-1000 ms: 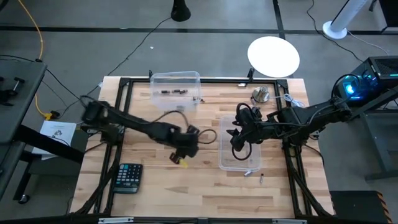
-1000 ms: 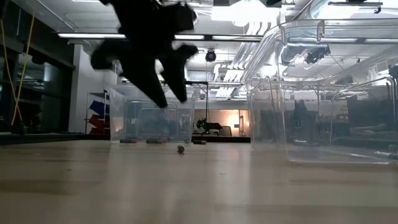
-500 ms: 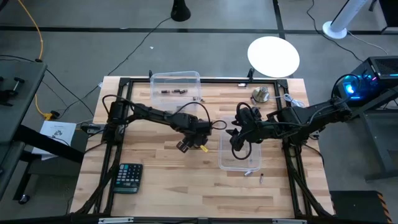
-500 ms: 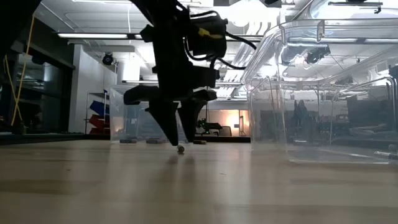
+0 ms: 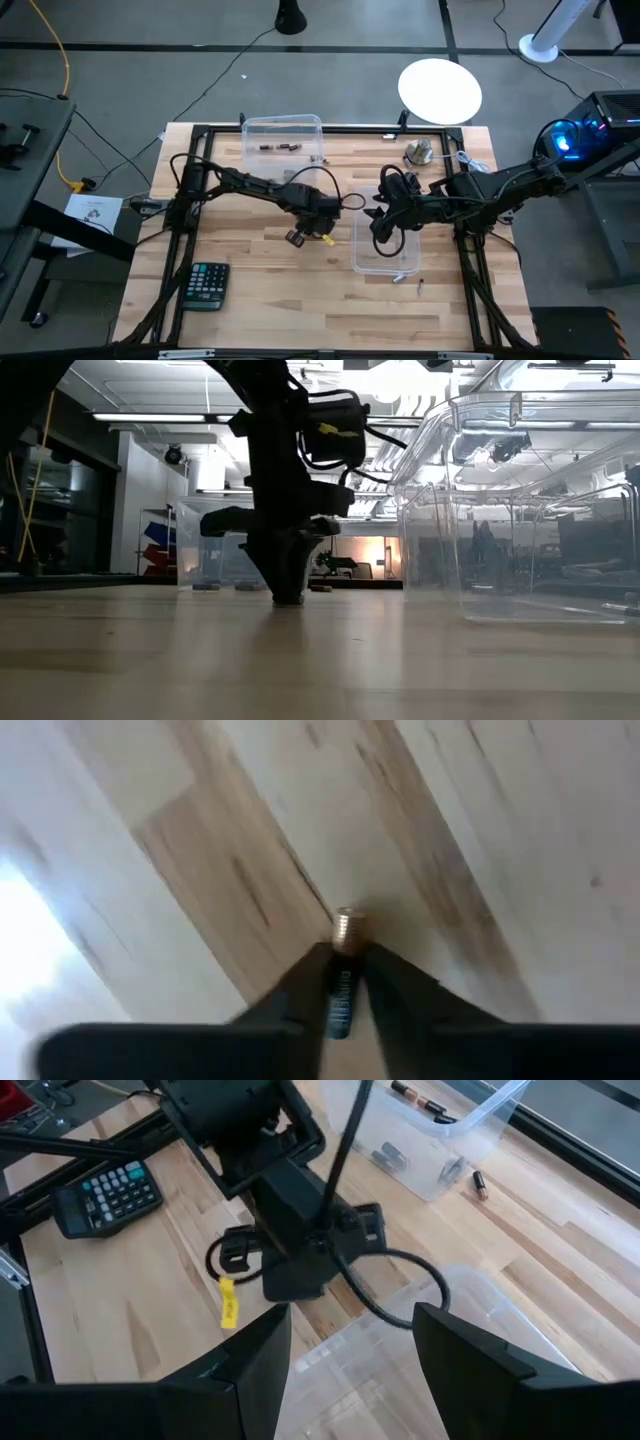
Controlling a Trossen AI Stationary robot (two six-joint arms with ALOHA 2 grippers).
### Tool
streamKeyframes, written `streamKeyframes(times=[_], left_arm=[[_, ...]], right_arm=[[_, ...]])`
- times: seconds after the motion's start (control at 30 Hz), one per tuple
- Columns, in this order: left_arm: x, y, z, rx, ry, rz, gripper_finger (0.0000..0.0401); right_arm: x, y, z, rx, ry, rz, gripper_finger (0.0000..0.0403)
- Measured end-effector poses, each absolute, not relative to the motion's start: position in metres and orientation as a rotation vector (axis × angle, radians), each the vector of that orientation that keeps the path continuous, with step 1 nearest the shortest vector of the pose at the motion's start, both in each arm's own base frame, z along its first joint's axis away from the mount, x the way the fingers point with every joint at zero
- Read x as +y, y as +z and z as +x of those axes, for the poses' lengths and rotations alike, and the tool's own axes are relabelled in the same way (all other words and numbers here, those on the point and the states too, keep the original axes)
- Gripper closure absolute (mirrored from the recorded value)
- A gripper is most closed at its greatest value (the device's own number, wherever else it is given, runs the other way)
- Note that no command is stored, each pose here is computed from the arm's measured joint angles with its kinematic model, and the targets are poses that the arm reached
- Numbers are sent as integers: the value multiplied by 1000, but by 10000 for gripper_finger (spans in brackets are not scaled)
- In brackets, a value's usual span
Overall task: Sort batteries
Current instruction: Put the black battery into the left transparent bin
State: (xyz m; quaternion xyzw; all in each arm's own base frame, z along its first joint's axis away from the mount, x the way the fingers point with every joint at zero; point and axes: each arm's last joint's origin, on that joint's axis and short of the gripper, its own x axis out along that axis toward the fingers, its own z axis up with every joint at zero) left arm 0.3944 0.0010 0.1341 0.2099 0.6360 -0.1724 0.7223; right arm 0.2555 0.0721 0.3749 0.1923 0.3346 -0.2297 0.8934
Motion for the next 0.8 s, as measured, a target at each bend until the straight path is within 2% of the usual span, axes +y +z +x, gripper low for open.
streamKeyframes(times=[0.07,0.17,0.3,0.4,0.53,0.7,0.8], left_arm=[[4,141,392,1412,-317,359,381],[13,157,381,1413,-246,262,380],[29,203,354,1303,-134,232,391],[39,240,325,1165,-20,209,394],[53,288,284,874,212,222,393],[79,304,243,665,544,144,385],[96,296,232,681,650,66,357]], right_arm=[[72,375,255,694,-477,399,197],[72,375,255,695,-475,394,197],[72,375,255,697,-473,388,197],[72,375,255,699,-469,375,197],[71,375,255,682,-491,362,197],[72,377,258,648,-495,371,197],[71,378,259,632,-494,379,197]])
